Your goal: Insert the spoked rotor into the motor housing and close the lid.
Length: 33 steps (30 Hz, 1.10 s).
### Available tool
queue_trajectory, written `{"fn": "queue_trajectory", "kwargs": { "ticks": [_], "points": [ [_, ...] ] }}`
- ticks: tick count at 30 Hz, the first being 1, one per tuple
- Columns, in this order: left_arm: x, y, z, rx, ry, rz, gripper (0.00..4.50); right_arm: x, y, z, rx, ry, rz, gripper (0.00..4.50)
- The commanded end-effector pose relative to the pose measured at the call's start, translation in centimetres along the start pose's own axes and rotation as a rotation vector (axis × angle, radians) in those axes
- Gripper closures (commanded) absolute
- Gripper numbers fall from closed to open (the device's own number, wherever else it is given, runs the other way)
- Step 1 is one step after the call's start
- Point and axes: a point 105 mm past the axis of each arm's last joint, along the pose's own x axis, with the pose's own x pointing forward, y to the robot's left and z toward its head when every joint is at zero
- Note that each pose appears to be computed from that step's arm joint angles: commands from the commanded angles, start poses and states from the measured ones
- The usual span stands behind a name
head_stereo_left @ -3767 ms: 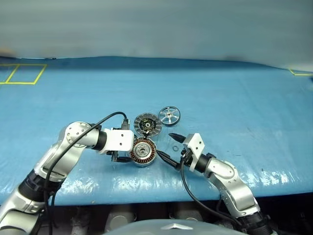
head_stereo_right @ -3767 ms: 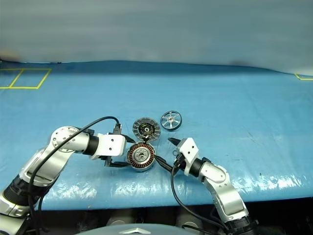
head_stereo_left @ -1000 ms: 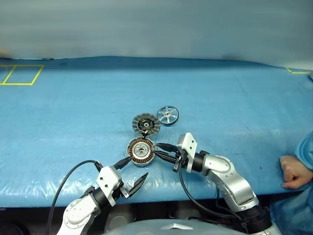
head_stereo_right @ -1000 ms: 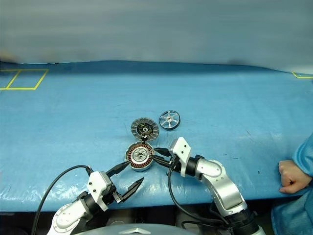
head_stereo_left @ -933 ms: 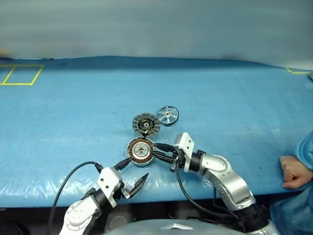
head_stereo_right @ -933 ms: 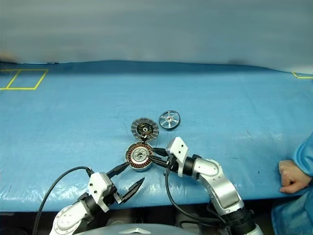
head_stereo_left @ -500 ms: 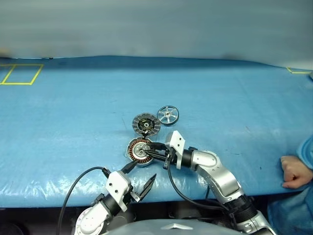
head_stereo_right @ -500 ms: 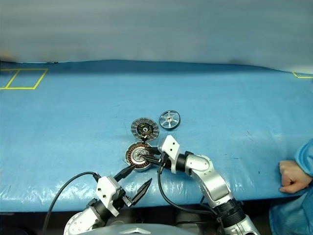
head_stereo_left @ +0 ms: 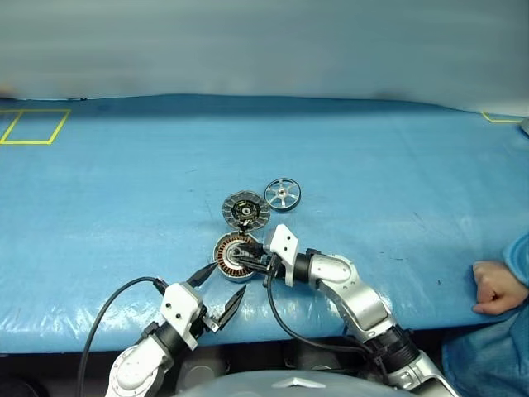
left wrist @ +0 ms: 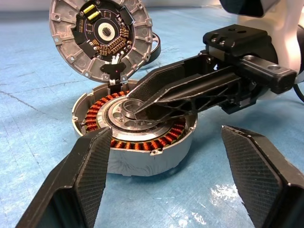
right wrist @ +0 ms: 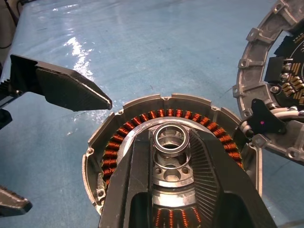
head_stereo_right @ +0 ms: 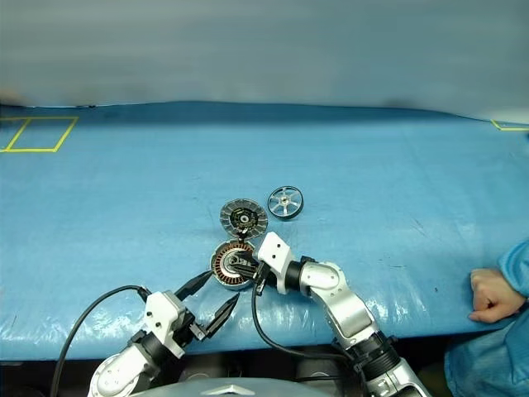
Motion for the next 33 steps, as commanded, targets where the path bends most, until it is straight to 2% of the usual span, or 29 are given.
{"fn": "queue_trajectory", "kwargs": {
  "ticks": [1,33],
  "points": [
    [0.00,0.01,0.99,0.027,-0.040,0.004,0.60,0.04,-0.24,0.58,-0.031,-0.020,-0.013,3.76],
    [0.08,-0.29,0.56,0.022,-0.032,-0.004,0.60,-0.61,-0.07,0.31,-0.004,0.000,0.010,3.76]
  ]
}}
